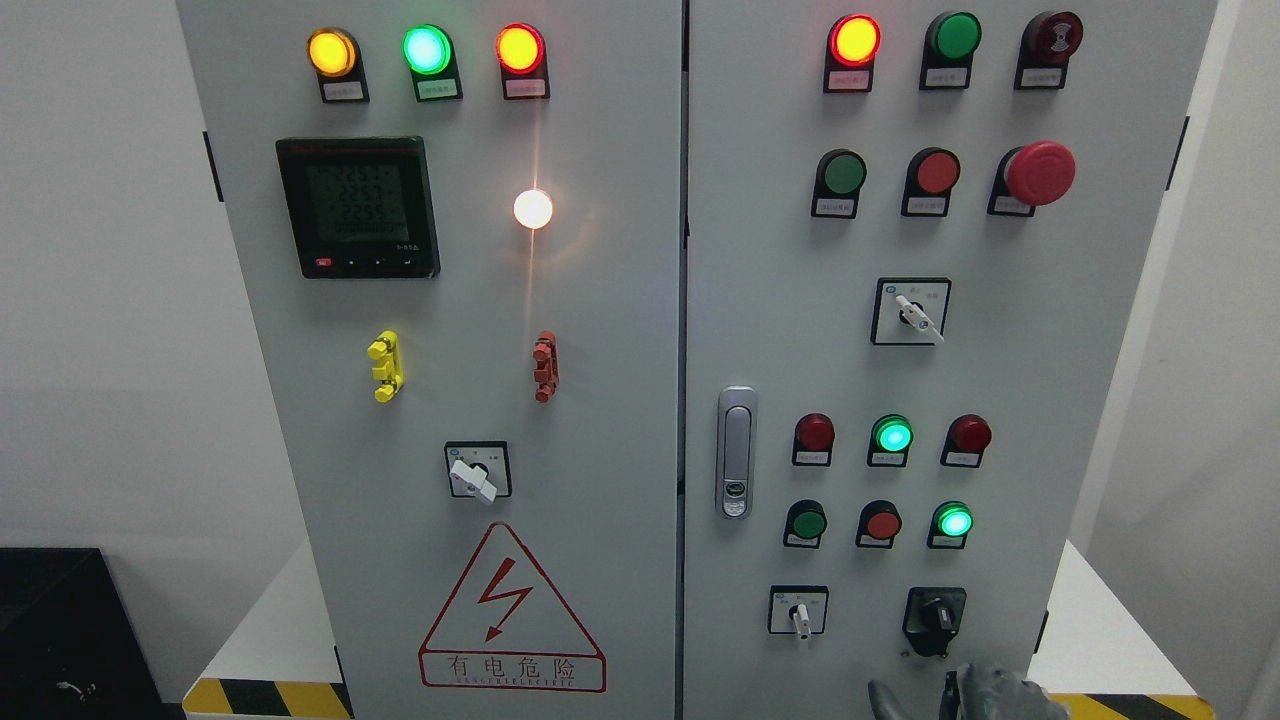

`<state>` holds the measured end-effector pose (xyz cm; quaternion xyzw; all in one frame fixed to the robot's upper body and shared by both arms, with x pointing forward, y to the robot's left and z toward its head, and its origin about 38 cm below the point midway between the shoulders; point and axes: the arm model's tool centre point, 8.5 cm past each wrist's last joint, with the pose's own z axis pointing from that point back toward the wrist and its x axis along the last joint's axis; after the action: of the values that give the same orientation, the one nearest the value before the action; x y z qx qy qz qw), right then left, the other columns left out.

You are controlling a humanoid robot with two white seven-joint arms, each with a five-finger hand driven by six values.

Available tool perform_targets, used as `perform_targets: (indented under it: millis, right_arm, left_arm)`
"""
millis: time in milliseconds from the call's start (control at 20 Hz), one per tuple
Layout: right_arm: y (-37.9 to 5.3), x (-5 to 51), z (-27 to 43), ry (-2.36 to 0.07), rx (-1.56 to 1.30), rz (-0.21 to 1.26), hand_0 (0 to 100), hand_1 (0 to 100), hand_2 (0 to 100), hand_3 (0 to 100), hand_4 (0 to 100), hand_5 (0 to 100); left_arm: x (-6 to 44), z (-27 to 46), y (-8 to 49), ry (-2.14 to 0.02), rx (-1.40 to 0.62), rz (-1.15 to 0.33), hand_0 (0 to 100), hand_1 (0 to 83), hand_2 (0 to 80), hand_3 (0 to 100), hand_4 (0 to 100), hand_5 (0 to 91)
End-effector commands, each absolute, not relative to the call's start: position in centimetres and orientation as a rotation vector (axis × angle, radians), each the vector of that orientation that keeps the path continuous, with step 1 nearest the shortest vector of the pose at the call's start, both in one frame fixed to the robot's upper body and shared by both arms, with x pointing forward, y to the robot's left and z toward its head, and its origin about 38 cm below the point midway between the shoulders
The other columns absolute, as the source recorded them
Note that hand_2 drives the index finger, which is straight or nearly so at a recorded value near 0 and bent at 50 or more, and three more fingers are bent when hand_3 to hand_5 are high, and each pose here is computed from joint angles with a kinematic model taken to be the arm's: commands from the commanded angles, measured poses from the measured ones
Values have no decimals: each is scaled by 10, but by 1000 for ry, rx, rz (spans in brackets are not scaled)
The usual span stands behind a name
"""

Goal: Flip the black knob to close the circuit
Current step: 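Raise the right hand up to the black rotary knob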

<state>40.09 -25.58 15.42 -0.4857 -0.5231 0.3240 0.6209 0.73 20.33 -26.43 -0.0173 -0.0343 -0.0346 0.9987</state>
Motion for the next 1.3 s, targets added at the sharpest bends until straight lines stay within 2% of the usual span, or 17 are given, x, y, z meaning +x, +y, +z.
perform_targets:
  millis: [0,450,1250]
  right_arm:
    - [-271,404,164,-1187,-1158,734,0,13,822,1000,885,917]
    - [-276,414,183,-1206,-1200,712,0,14,822,1000,883,917]
    - [-283,418,179,-1160,-1220,721,0,22,821,1000,883,915]
  left_arm:
    - [1,-265,203,-70,-36,-68,120,556,0,0,0,0]
    - [1,-265,202,-71,-38,-67,120,556,0,0,0,0]
    - [1,-265,202,-71,-38,-67,120,556,0,0,0,0]
